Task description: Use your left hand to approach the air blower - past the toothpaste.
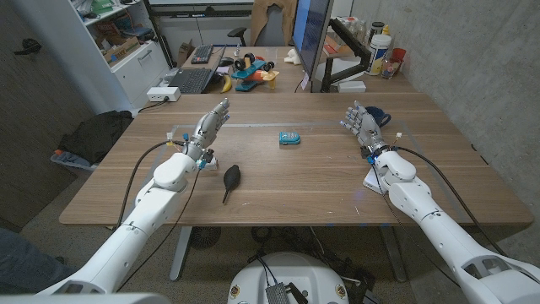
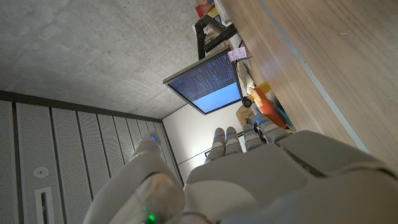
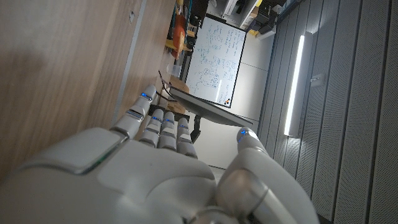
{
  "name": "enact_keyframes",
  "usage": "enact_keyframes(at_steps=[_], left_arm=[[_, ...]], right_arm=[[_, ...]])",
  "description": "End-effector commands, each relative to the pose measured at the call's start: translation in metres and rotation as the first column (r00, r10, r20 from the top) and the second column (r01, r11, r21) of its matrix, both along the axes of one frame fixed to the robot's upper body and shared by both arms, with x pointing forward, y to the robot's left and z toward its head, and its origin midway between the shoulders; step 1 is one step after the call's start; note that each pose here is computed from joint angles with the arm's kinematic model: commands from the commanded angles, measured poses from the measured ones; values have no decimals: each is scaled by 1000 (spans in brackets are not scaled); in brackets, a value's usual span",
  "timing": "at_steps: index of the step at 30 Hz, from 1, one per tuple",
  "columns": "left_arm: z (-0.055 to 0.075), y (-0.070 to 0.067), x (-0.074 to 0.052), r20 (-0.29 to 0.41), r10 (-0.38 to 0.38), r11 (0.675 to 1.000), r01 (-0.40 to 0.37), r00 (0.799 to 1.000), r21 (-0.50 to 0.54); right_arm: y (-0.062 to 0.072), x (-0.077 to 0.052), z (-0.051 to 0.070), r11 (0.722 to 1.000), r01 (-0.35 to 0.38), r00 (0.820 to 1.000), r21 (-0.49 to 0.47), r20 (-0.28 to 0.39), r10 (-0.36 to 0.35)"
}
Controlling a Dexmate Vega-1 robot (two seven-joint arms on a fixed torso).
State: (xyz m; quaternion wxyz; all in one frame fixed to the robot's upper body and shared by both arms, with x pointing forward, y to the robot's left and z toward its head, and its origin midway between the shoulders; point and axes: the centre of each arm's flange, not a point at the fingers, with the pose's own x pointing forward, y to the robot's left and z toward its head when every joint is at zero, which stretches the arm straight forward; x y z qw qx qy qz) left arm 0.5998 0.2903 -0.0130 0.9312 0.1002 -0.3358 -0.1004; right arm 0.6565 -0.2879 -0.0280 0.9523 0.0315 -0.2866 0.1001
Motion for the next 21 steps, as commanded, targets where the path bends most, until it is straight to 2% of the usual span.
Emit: enact_keyframes(at_steps=[1,11,21], left_arm=[[1,4,-19,28,21,998,-22,999,61],[-2,7,-38,62,47,993,-53,997,106],[-1,10,-46,72,58,989,-67,996,130]], right_arm=[[2,-2,2,1000,-3,1000,4,12,3],[1,-2,4,1000,2,1000,6,16,-2],[1,0,4,1000,-3,1000,10,17,3]])
